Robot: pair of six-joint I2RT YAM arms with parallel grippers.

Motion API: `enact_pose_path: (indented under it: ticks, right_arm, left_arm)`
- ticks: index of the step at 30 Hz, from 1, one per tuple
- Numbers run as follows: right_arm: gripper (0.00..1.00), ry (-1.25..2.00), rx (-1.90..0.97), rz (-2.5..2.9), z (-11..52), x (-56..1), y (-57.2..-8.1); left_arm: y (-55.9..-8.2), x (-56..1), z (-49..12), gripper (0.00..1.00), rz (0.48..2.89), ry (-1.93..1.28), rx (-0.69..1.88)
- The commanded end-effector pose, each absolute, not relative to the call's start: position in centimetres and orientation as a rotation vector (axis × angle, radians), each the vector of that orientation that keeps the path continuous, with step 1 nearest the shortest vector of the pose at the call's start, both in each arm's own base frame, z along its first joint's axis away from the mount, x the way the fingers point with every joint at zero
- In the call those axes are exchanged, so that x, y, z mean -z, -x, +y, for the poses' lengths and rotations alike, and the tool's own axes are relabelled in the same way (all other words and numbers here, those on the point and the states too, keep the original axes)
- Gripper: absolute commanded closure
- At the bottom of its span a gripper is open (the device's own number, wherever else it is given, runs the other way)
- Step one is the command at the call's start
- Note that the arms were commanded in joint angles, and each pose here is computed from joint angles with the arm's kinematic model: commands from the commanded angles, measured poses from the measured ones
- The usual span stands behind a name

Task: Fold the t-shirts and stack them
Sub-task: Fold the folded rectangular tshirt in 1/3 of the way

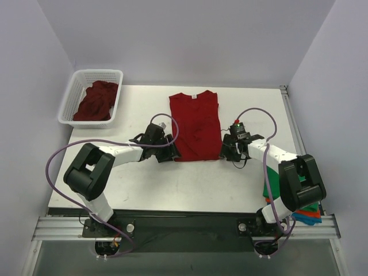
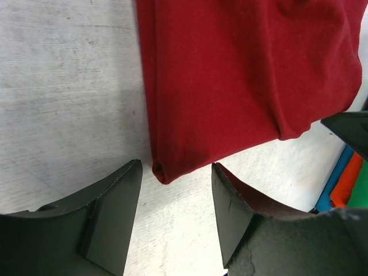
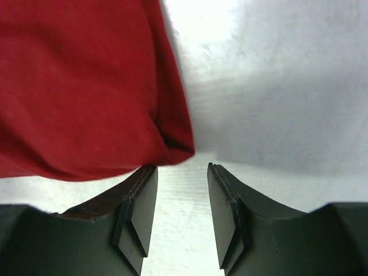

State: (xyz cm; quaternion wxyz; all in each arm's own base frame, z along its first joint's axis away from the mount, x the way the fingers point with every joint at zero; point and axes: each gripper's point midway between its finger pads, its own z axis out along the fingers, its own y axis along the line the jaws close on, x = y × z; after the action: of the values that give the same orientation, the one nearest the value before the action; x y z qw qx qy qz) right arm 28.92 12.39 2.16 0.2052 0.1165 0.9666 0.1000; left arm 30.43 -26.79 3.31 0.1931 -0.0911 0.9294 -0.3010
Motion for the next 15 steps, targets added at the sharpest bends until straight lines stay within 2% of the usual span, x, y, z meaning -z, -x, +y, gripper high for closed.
enact_pose_path:
  ticks: [1, 7, 10, 11, 12, 13, 14, 15]
  right_arm:
    - [0.59, -0.352, -0.297, 2.587, 12.5, -2.8, -31.3]
    - [0.6, -0.406, -0.317, 2.541, 12.6, -2.3, -31.8]
    - [0.63, -0.428, -0.315, 2.539, 12.6, -1.9, -31.9]
    - [0.74, -0.43, -0.315, 2.538, 12.6, -1.8, -31.8]
    - [0.79, -0.443, -0.315, 2.537, 12.5, -1.8, -31.8]
    - [0.8, -0.447, -0.316, 2.537, 12.5, -1.7, -31.9]
    - [0.83, -0.445, -0.314, 2.537, 12.5, -1.7, -31.8]
    - [0.85, -0.448, -0.309, 2.536, 12.4, -1.7, -31.9]
  left_arm:
    - [-30.5, -1.9, -26.7, 0.38, 2.627, 0.259, 0.777]
    - [-30.6, -1.3, -27.3, 0.46, 2.635, 0.267, 0.753]
    - [-30.7, -1.1, -27.7, 0.5, 2.63, 0.279, 0.753]
    - [-30.6, -1.0, -27.9, 0.55, 2.634, 0.277, 0.756]
    - [-30.8, -1.0, -28.0, 0.6, 2.631, 0.279, 0.758]
    - [-30.8, -1.1, -28.1, 0.65, 2.634, 0.282, 0.756]
    - [-30.7, -1.1, -28.0, 0.77, 2.635, 0.284, 0.753]
    - [-30.7, -1.1, -28.0, 0.85, 2.634, 0.287, 0.751]
